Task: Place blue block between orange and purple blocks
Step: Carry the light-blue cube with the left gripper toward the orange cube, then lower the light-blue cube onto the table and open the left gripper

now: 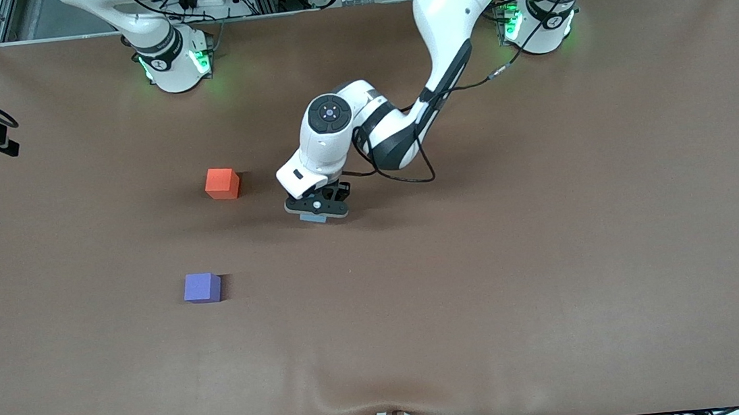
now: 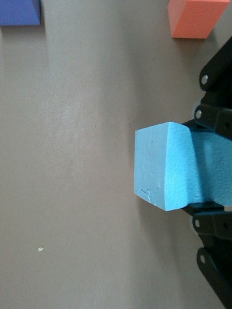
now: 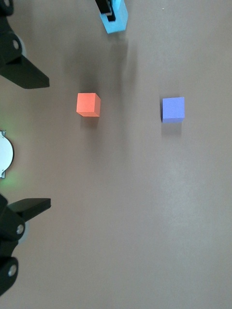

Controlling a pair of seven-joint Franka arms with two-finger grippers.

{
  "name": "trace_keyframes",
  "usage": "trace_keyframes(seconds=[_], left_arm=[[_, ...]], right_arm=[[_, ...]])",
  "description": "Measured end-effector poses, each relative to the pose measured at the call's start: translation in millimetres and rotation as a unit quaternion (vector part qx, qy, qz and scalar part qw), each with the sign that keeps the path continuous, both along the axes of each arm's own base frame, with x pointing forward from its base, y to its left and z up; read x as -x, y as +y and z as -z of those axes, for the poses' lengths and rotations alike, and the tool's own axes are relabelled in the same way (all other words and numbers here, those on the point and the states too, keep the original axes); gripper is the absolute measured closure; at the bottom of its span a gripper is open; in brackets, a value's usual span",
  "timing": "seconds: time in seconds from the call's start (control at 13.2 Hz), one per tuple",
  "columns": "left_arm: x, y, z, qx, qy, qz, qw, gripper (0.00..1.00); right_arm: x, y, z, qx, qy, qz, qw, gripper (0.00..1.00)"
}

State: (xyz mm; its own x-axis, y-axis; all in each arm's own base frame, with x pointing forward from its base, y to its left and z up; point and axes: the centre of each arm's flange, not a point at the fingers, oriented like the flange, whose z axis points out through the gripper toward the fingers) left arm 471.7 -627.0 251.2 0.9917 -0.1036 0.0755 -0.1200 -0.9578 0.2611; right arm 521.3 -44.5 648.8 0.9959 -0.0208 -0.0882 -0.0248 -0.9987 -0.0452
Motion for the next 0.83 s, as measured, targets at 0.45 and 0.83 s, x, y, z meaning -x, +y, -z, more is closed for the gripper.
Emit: trace_keyframes(seconds=[0.45, 0.83], left_arm=[[3, -4, 25, 0.000, 0.006, -0.020, 1.000, 0.32], [0, -5, 16, -0.003, 0.007, -0.036, 0.999, 0.00]], right_arm=[[0, 0, 0, 0.000, 0.000, 0.000, 1.000, 0.00], [0, 0, 0, 0.000, 0.000, 0.000, 1.000, 0.00]])
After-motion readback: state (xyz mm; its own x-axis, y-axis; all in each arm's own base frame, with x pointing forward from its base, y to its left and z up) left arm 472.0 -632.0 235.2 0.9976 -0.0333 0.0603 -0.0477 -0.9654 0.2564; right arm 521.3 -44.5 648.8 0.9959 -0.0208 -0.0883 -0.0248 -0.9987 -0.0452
